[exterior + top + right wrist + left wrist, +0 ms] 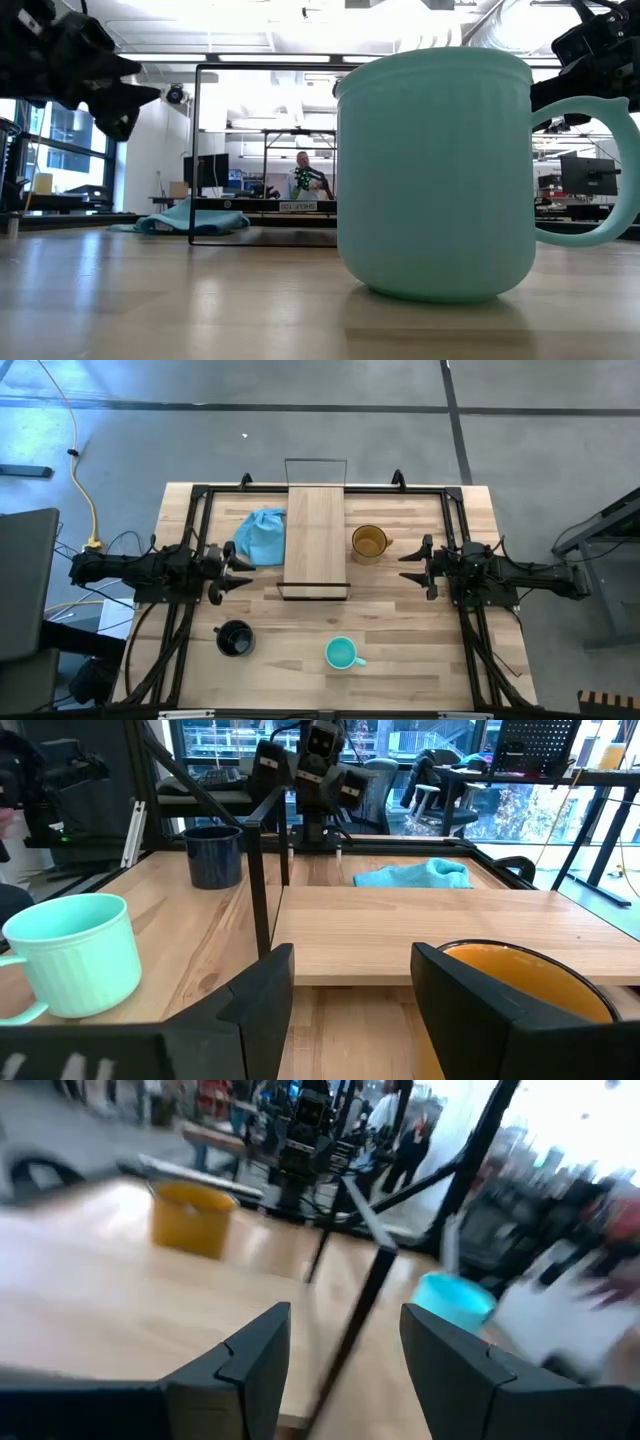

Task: Stack small to large cups/mugs on shelf
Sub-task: Put the light blue mug on the shelf

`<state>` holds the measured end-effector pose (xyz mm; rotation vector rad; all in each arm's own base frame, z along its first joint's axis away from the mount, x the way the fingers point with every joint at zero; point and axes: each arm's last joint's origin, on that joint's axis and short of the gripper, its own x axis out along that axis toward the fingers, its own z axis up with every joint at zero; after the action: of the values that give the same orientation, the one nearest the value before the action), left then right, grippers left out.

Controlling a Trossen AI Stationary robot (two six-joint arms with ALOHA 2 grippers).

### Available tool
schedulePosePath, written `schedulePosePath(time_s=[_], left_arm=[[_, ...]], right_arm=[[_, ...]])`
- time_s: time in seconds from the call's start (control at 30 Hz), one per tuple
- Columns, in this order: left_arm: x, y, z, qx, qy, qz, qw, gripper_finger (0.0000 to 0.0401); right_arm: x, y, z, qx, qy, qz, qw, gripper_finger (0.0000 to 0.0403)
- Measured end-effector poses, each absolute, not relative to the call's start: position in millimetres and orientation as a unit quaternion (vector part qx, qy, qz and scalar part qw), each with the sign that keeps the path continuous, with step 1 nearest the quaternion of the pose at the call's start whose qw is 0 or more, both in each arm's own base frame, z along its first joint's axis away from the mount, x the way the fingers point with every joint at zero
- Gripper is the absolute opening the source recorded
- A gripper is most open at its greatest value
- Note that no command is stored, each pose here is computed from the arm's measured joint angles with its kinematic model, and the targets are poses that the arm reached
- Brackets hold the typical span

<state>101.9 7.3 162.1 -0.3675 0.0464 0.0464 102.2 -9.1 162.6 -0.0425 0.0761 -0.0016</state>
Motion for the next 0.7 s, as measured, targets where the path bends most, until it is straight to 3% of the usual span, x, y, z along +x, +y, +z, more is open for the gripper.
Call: schedulePosePath(time_s=[0.2, 0.7], left_arm=[[102.0, 7.4, 164.4, -0.244, 0.009, 0.023, 0.970, 0.0179], [101.9, 7.7, 166.7, -0.250, -0.003, 0.026, 0.968, 0.0179]], right_arm=[[102.2, -9.1, 162.6, -0.021, 0.038, -0.001, 0.999, 0.0195], [102.0, -11.4, 161.8, -0.022, 0.043, -0.039, 0.998, 0.0195]])
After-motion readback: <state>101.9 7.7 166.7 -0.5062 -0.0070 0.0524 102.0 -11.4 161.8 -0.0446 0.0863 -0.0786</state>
